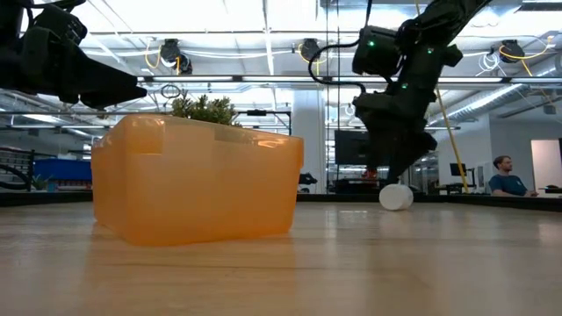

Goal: Pick and place pill bottles into a basket
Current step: Put the white medicine bottle into the orange bin

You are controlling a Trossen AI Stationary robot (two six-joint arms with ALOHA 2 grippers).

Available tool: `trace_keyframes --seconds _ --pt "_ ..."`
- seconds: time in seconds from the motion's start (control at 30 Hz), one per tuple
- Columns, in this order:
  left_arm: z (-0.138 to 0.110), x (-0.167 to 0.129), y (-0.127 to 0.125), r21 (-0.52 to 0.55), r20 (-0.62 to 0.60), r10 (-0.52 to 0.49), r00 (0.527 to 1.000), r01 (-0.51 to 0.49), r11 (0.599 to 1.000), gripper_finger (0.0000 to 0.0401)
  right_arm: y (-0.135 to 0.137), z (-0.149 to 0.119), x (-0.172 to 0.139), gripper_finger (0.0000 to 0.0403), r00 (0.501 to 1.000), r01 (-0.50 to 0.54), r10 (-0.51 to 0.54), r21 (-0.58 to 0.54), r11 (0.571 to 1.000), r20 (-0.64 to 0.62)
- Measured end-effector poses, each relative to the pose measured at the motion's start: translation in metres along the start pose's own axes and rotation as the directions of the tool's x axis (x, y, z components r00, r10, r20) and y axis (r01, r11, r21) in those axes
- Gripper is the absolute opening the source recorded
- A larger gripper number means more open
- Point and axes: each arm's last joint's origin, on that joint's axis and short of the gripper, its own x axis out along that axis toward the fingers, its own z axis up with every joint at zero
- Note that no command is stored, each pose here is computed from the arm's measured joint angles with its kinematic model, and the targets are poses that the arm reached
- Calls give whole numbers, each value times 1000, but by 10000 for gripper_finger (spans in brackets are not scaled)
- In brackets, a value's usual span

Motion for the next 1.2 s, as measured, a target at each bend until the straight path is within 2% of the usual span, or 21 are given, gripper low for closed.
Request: trace_keyframes --seconds 0.2,0.4,0.53,0.73,0.8,0.9,1.0,1.2 --pt "0 0 0 0 0 0 1000 0 1000 320 3 6 1 309 997 -7 -2 106 994 83" --pt "0 0 0 0 0 0 1000 0 1000 324 -4 4 1 309 996 67 -73 111 992 53" --pt "0 0 0 0 0 0 1000 0 1000 317 -15 4 0 308 992 126 -125 -9 992 15" --pt "0 0 0 0 0 0 1000 0 1000 319 -20 5 0 309 996 59 -71 -217 974 -46" --pt "0 0 0 0 0 0 1000 0 1000 322 -20 3 0 309 996 1 -29 -329 944 -83" --pt "0 0 0 0 0 0 1000 0 1000 326 -20 -1 0 309 992 -16 -42 -448 894 -120" --pt "0 0 0 0 0 0 1000 0 1000 323 -23 -7 -2 309 981 -20 -79 -497 867 -177" --pt "0 0 0 0 0 0 1000 0 1000 313 -33 -23 0 309 942 -31 -152 -528 849 -299"
